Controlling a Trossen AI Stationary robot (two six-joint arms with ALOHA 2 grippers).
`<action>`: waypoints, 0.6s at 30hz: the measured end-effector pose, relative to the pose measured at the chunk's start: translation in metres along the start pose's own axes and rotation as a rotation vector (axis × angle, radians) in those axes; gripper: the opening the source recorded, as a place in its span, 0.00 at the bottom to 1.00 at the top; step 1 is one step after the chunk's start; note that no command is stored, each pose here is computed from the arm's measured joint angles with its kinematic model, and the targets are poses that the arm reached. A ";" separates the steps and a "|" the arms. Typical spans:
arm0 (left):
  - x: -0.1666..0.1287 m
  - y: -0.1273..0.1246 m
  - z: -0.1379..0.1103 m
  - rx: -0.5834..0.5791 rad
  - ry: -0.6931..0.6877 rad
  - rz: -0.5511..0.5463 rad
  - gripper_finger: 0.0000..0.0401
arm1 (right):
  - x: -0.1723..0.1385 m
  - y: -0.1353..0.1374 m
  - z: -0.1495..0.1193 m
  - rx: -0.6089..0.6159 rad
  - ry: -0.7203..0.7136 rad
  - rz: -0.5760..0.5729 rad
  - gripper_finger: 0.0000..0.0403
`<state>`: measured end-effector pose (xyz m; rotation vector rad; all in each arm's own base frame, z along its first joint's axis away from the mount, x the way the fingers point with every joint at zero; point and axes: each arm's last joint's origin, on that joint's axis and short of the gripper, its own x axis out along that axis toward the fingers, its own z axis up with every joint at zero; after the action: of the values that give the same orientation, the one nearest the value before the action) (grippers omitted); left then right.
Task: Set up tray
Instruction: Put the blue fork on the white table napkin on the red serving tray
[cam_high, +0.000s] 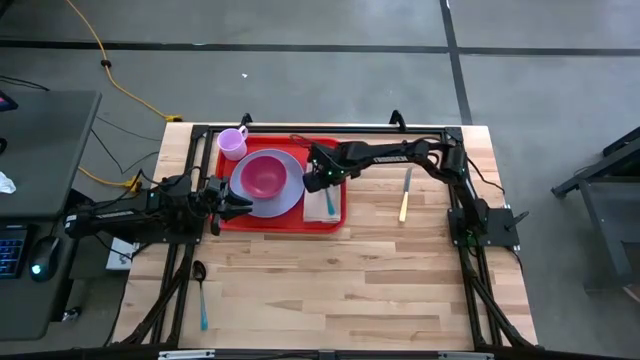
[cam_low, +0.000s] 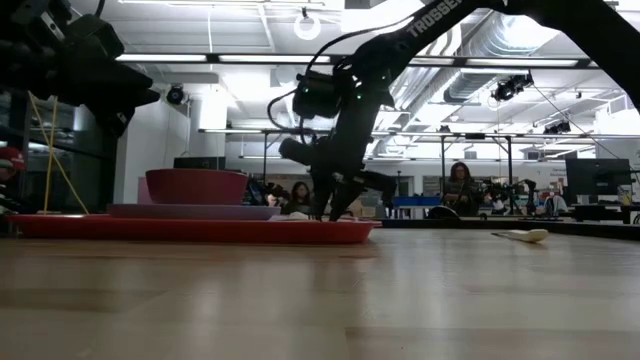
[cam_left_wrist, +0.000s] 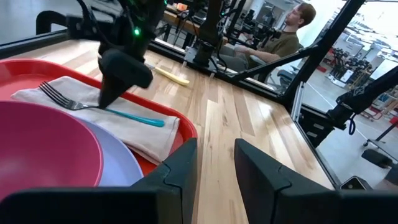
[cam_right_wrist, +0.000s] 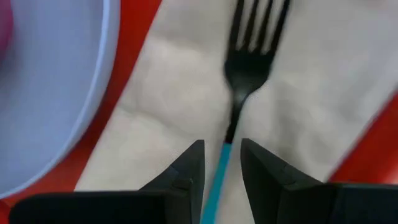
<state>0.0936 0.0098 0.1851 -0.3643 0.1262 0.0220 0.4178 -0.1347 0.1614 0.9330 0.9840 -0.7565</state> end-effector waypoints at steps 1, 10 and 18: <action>0.000 0.000 0.000 0.000 0.000 0.000 0.34 | -0.003 -0.001 0.002 0.002 -0.008 0.001 0.20; 0.000 0.000 0.000 0.000 0.000 0.000 0.34 | -0.007 -0.003 0.002 -0.004 0.049 0.029 0.20; 0.000 0.000 0.000 0.000 0.000 0.000 0.34 | -0.008 0.009 -0.023 -0.035 0.169 0.033 0.20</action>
<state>0.0936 0.0098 0.1851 -0.3642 0.1265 0.0222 0.4149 -0.1088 0.1655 0.9921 1.1239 -0.6382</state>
